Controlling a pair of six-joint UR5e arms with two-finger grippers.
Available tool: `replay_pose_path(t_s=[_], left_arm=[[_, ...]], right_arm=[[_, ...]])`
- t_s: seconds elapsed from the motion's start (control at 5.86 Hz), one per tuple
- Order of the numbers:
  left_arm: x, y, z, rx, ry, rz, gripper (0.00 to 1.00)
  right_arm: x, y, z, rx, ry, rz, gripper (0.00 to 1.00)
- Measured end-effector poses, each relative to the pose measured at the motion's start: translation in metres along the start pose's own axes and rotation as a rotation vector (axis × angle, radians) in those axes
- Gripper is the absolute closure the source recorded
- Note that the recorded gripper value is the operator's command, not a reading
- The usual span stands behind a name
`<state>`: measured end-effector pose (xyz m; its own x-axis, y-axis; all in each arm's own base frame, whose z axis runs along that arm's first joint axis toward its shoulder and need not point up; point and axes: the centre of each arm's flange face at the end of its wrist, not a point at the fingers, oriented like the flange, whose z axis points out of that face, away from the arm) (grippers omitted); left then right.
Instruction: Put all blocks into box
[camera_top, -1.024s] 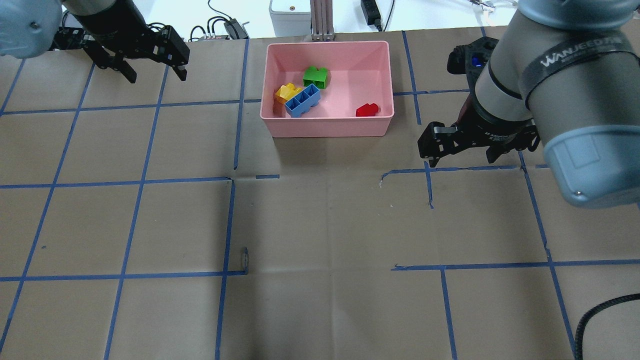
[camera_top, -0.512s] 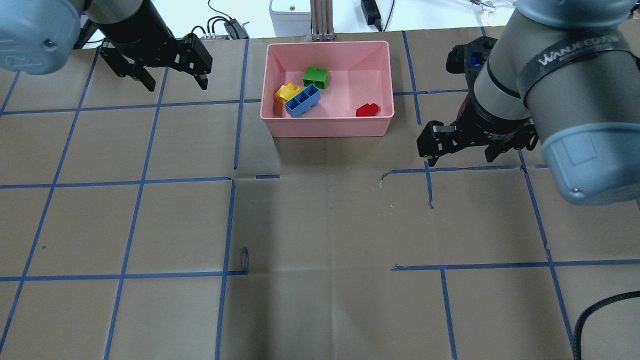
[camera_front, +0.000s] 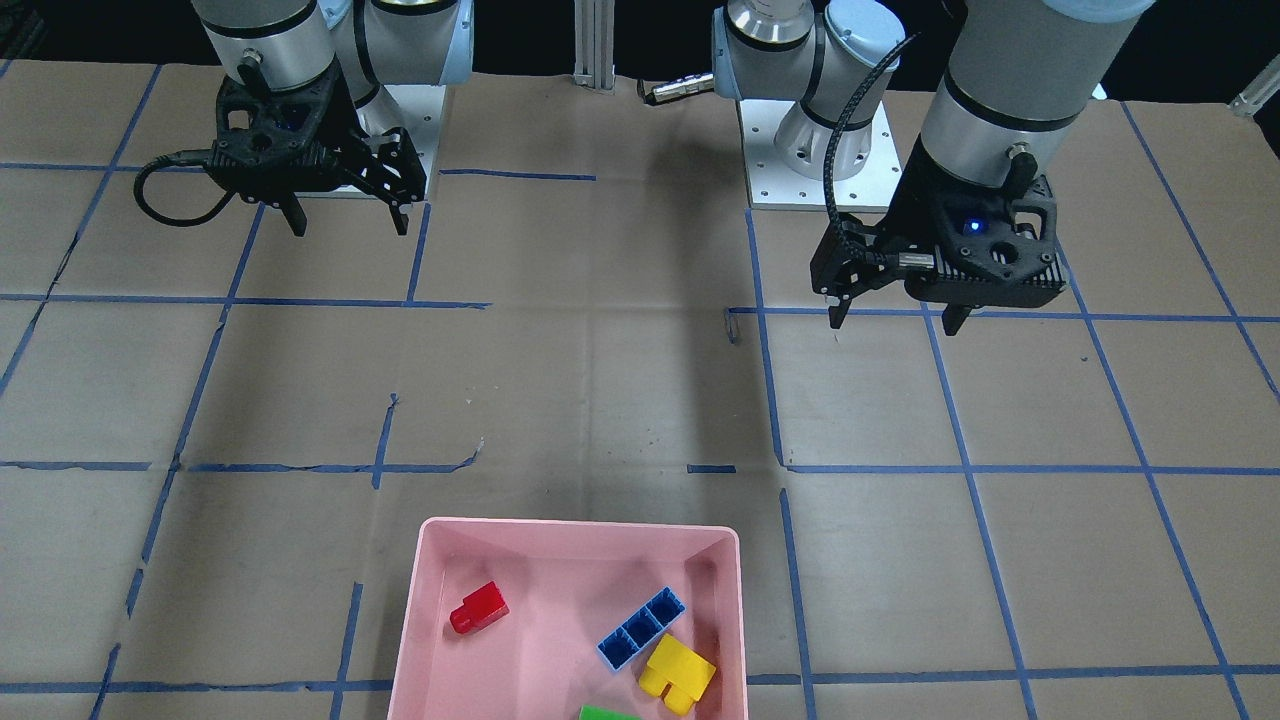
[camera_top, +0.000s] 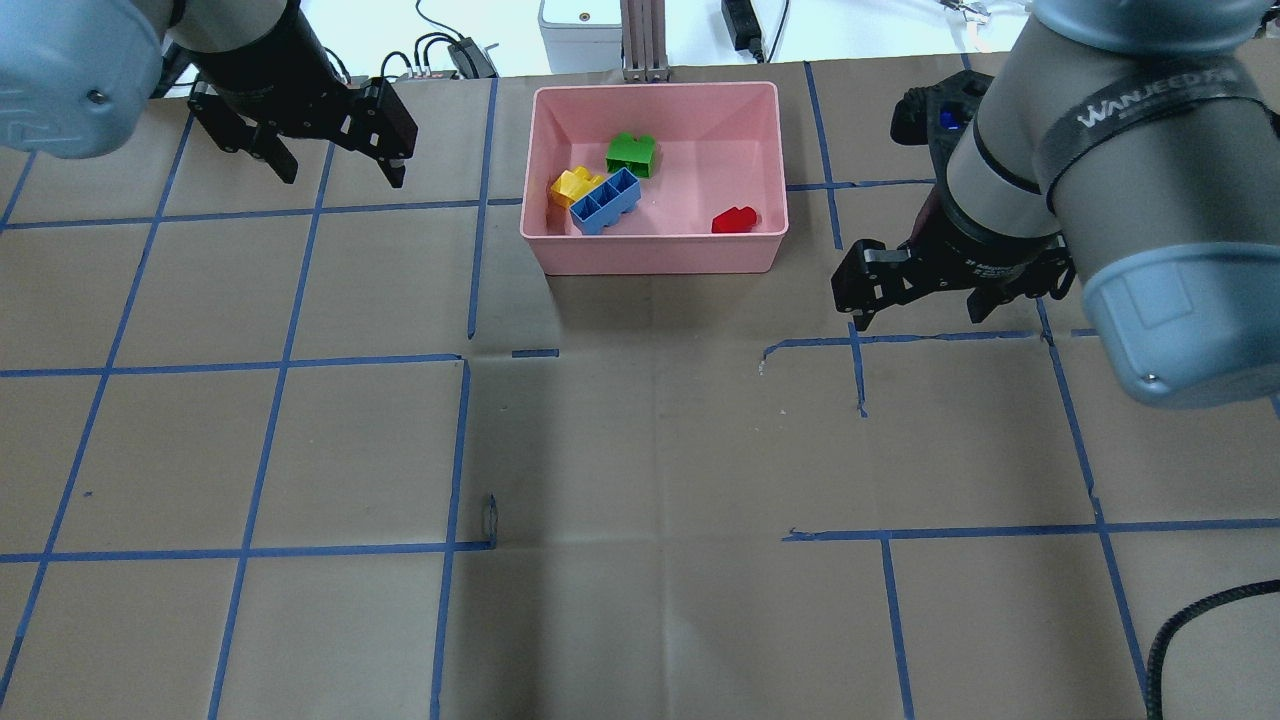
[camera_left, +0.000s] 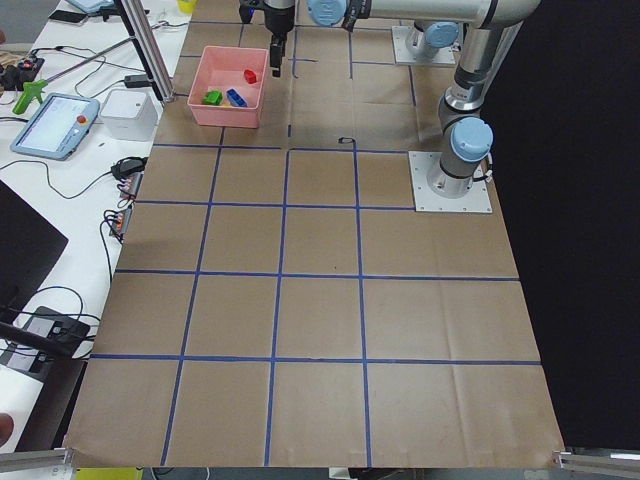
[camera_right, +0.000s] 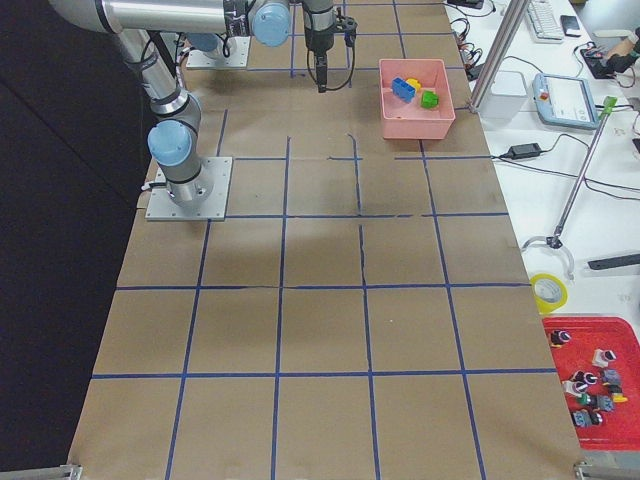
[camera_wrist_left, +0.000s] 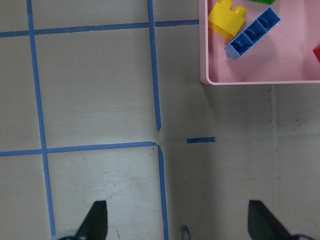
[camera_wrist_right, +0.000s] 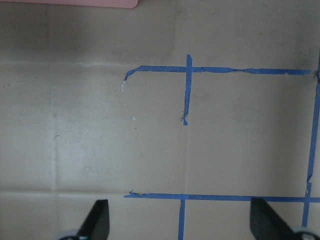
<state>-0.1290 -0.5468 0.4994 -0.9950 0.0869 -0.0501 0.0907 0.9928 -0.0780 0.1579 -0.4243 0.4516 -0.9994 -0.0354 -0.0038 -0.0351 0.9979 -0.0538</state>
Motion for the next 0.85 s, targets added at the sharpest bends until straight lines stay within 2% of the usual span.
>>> replay_pose_path(t_s=[0.85], left_arm=[[-0.0041,0.0065,-0.0033,-0.02,0.003,-0.004,0.01]], right_arm=[[-0.0004,-0.0004,0.0008,0.0,-0.003,0.0,0.0]])
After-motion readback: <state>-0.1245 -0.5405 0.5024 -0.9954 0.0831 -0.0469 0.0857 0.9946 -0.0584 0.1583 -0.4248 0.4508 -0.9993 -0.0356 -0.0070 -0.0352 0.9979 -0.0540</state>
